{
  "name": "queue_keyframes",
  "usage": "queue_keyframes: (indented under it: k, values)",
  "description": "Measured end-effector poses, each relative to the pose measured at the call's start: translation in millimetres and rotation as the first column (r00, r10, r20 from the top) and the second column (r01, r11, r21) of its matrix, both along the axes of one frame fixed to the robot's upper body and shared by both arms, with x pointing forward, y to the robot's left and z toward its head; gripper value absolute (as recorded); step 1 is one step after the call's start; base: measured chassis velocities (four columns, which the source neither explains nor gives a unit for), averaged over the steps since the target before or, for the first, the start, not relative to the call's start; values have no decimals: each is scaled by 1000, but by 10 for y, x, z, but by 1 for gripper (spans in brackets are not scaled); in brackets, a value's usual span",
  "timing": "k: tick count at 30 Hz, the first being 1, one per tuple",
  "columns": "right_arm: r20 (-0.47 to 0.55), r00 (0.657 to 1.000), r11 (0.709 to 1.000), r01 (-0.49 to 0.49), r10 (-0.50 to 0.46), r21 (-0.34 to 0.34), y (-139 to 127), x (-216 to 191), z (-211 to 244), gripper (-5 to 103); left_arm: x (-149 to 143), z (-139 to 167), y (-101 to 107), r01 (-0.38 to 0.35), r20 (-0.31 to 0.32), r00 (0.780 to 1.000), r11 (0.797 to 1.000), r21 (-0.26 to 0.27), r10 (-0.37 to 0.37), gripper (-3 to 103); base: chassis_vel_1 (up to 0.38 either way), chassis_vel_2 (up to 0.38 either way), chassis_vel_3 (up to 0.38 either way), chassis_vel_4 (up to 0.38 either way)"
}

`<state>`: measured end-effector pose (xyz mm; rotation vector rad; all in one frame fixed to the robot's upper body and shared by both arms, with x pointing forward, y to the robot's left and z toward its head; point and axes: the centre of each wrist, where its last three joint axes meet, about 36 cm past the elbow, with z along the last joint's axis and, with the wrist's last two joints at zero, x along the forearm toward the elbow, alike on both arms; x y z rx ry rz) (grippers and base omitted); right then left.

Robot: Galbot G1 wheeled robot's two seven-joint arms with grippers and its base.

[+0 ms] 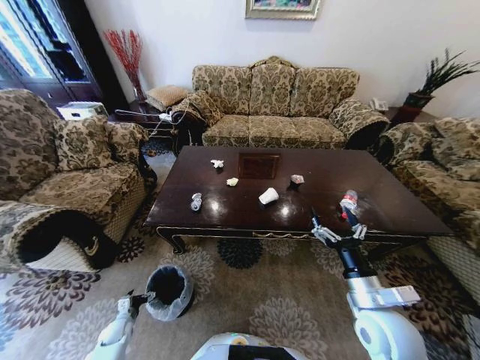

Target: Move to the front of the table and place the trash on the table into the trash bin.

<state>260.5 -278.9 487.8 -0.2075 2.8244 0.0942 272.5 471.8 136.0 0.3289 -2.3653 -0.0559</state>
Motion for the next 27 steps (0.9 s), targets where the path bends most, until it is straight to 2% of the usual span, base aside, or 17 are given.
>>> queue_keyframes:
  k: [5, 7, 11, 13, 15, 16, 19, 22, 23, 25, 26, 27]
  values:
    - [-10, 1000, 1000, 0, 0, -13, 16, -34, -18, 100, 68, -72, 29, 7, -12, 1000, 1000, -5, -7, 100, 0, 0, 0, 0]
    - [-27, 1000, 1000, 3, -3, -20, 25, -56, -44, 100, 229, -130, 48, 35, -17, 999, 999, -13, -35, 100, 0, 0, 0, 0]
    - [-30, 999, 1000, 13, -14, -19, 24, -56, -43, 100, 389, -175, 75, 41, -21, 999, 999, -6, -41, 101, 0, 0, 0, 0]
    - [-31, 999, 1000, 19, -20, -22, 20, -47, -40, 100, 458, -227, 110, 36, -21, 999, 999, -4, -36, 93, 0, 0, 0, 0]
    - [-30, 999, 999, 24, -24, -21, 17, -42, -41, 100, 475, -237, 118, 35, -30, 999, 999, -2, -35, 93, 0, 0, 0, 0]
    - [-33, 999, 999, 29, -29, -20, 13, -42, -48, 100, 509, -243, 120, 33, -41, 999, 999, 3, -33, 83, 0, 0, 0, 0]
    - [-33, 999, 999, 35, -36, -19, 1, -48, -50, 100, 547, -249, 103, 26, -49, 998, 1000, 2, -26, 78, 0, 0, 0, 0]
    - [-31, 999, 999, 40, -41, -19, -17, -51, -47, 100, 594, -256, 70, 26, -64, 998, 1000, -12, -27, 61, 0, 0, 0, 0]
    - [-31, 999, 999, 40, -41, -19, -17, -51, -47, 100, 594, -256, 70, 26, -64, 998, 1000, -12, -27, 61, 0, 0, 0, 0]
    - [-30, 999, 999, 41, -41, -20, -23, -51, -44, 100, 601, -264, 60, 30, -77, 997, 999, -21, -32, 51, 0, 0, 0, 0]
    - [-30, 999, 999, 41, -41, -20, -23, -51, -44, 100, 601, -264, 60, 30, -77, 997, 999, -21, -32, 51, 0, 0, 0, 0]
    - [-30, 999, 999, 41, -42, -20, -23, -50, -43, 100, 600, -266, 64, 33, -81, 996, 999, -27, -35, 45, 0, 0, 0, 0]
